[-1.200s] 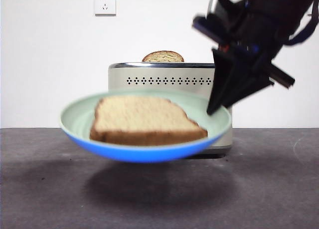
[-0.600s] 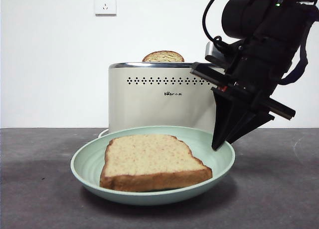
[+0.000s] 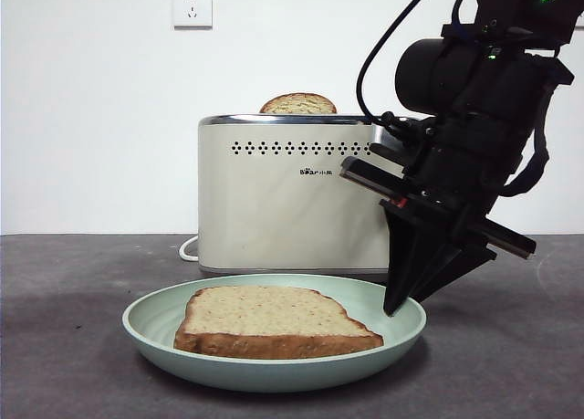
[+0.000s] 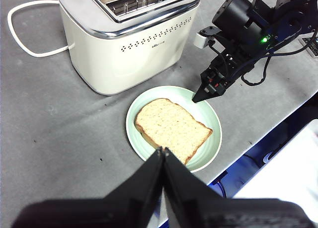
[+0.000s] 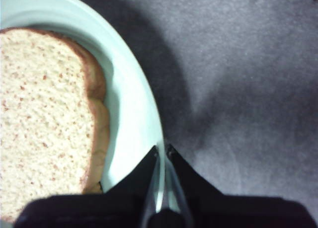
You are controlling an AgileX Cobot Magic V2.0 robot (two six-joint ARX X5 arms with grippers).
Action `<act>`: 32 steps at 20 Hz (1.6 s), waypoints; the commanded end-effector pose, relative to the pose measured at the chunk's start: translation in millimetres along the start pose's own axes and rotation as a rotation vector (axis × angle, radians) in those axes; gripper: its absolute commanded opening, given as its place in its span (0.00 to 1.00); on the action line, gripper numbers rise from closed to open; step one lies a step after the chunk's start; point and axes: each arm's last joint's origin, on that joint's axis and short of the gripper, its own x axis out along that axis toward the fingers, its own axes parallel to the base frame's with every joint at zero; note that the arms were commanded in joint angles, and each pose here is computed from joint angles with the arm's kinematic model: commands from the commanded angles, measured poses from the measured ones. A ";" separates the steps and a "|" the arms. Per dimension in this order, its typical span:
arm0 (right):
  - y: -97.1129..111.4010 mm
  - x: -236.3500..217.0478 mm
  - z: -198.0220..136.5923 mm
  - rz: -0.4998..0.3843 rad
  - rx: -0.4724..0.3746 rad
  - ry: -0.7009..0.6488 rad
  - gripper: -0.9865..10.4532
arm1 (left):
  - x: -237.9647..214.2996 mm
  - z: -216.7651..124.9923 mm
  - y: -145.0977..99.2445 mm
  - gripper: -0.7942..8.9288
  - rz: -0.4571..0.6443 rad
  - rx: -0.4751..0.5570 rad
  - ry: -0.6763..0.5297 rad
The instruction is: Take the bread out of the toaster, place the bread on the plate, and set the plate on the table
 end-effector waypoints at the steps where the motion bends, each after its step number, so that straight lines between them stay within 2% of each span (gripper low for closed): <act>1: -2.5 8.1 -1.7 -0.014 -0.002 0.013 0.28 | -0.1 -0.7 -0.2 0.07 -0.002 0.014 -0.002; 2: -2.5 8.1 -1.7 -0.014 -0.002 0.013 0.37 | -0.1 -0.8 -0.2 0.07 -0.002 0.014 -0.001; 4: -1.9 7.0 -1.6 -0.011 -0.007 0.010 0.45 | -0.1 -0.8 -0.2 0.07 -0.002 0.014 -0.001; 8: 6.3 -21.7 -4.5 0.001 -0.057 -0.033 0.45 | -0.2 -0.7 -0.1 0.07 0.000 0.022 -0.002; 11: 18.4 -69.2 -15.7 0.018 -0.117 -0.111 0.45 | -0.2 -0.6 -0.1 0.07 0.001 0.025 -0.002; 16: 40.2 -153.9 -68.9 0.056 -0.258 -0.226 0.44 | -0.1 -0.6 -0.1 0.07 0.001 0.032 -0.002; 21: 43.7 -203.0 -128.4 0.093 -0.319 -0.284 0.43 | -0.1 -0.6 -0.1 0.07 0.001 0.032 -0.002; 22: 42.9 -208.2 -138.1 0.098 -0.326 -0.283 0.40 | -0.1 -0.7 -0.1 0.07 0.001 0.032 -0.001; 26: 38.8 -219.4 -160.9 0.101 -0.343 -0.281 0.10 | -0.1 -0.6 -0.1 0.07 0.001 0.031 -0.002; 28: 38.3 -219.9 -163.7 0.108 -0.349 -0.268 0.07 | -0.1 -0.7 -0.1 0.07 0.001 0.031 -0.001; 32: 40.5 -218.6 -164.3 0.193 -0.379 -0.228 0.08 | -0.1 -1.4 0.0 0.07 0.001 0.030 0.007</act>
